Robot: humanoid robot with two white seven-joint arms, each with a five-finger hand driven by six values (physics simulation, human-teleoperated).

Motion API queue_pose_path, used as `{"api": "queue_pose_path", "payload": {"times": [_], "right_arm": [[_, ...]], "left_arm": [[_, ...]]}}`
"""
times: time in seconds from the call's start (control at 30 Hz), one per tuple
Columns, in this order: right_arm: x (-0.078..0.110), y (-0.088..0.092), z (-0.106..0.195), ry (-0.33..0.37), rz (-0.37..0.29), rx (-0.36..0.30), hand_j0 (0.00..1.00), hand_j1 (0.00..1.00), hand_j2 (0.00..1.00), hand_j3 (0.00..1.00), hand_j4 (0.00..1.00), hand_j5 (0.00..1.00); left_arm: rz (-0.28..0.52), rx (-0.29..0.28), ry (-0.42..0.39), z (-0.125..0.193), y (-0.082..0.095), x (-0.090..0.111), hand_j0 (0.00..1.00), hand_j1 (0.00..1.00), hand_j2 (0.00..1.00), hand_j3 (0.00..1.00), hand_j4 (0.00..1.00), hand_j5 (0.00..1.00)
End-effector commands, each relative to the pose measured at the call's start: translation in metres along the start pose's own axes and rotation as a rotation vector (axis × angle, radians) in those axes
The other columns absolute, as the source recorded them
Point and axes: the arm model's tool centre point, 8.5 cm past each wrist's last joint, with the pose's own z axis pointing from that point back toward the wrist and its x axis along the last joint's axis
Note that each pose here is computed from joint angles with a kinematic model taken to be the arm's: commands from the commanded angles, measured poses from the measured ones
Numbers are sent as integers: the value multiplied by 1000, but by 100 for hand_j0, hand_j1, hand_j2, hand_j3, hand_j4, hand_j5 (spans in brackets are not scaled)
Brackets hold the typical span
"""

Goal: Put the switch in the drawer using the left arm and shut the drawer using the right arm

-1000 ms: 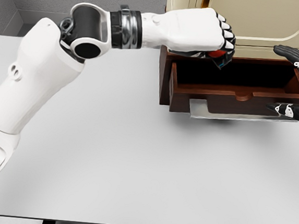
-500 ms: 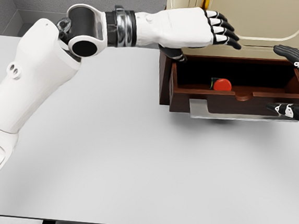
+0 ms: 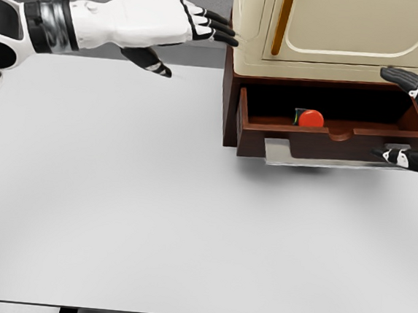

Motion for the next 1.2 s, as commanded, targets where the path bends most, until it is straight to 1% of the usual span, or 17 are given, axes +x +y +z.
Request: {"api": "queue_pose_path", "payload": {"times": [0.0,0.07,0.13,0.17,0.3,0.37,0.4,0.43,0.47,0.53,0.6,0.63,0.77,0.8,1.0,1.13,1.17], "right_arm": [[0,-1,0,-1,-5,-5,100,100,100,100,100,100],[0,-1,0,-1,-5,-5,100,100,100,100,100,100],[0,-1,0,-1,-3,-4,100,100,100,100,100,100],[1,-1,0,-1,-2,-1,100,100,100,100,100,100],[0,3,2,3,-13,-6,100,100,100,100,100,100],[1,2,0,-3,-16,-31,100,100,100,100,100,100],[1,-17,0,-6,18,-104,100,100,100,100,100,100],[2,-29,1,-6,43,-132,100,100,100,100,100,100],[2,-26,1,-7,38,-128,100,100,100,100,100,100],[2,-24,2,-4,37,-124,100,100,100,100,100,100],[1,-20,5,6,40,-81,100,100,100,100,100,100],[0,-15,6,11,35,-43,100,100,100,100,100,100],[0,-11,5,9,31,-10,100,100,100,100,100,100],[1,-16,5,8,46,6,100,100,100,100,100,100],[1,-19,4,7,63,28,100,100,100,100,100,100],[2,-18,0,-4,55,2,100,100,100,100,100,100],[2,-18,0,-4,55,3,93,93,93,93,93,93]], "left_arm": [[25,2,29,22,3,-6,100,100,100,100,100,100],[31,-22,55,36,-3,-10,100,100,100,100,100,100],[52,-60,76,54,-19,-9,100,100,100,100,100,100],[54,-69,77,58,-22,-7,100,100,100,100,100,100],[42,-99,88,72,-25,-2,100,100,100,100,100,100],[47,-113,102,79,-29,-3,100,100,100,100,100,100],[58,-126,111,84,-35,-4,100,100,100,100,100,100],[64,-139,120,89,-39,-4,100,100,100,100,100,100],[66,-145,125,92,-41,-5,100,100,100,100,100,100],[91,-185,156,108,-55,-6,100,100,100,100,100,100],[107,-204,186,121,-62,-8,100,100,100,100,100,100],[105,-203,202,128,-60,-10,100,100,100,100,100,100],[102,-212,241,145,-57,-14,100,100,100,100,100,100],[103,-212,244,147,-57,-14,100,100,100,100,100,100],[105,-213,248,147,-57,-15,100,100,100,100,100,100],[106,-212,246,147,-57,-15,100,100,100,100,100,100],[106,-210,247,147,-57,-15,100,100,100,100,100,100]]}}
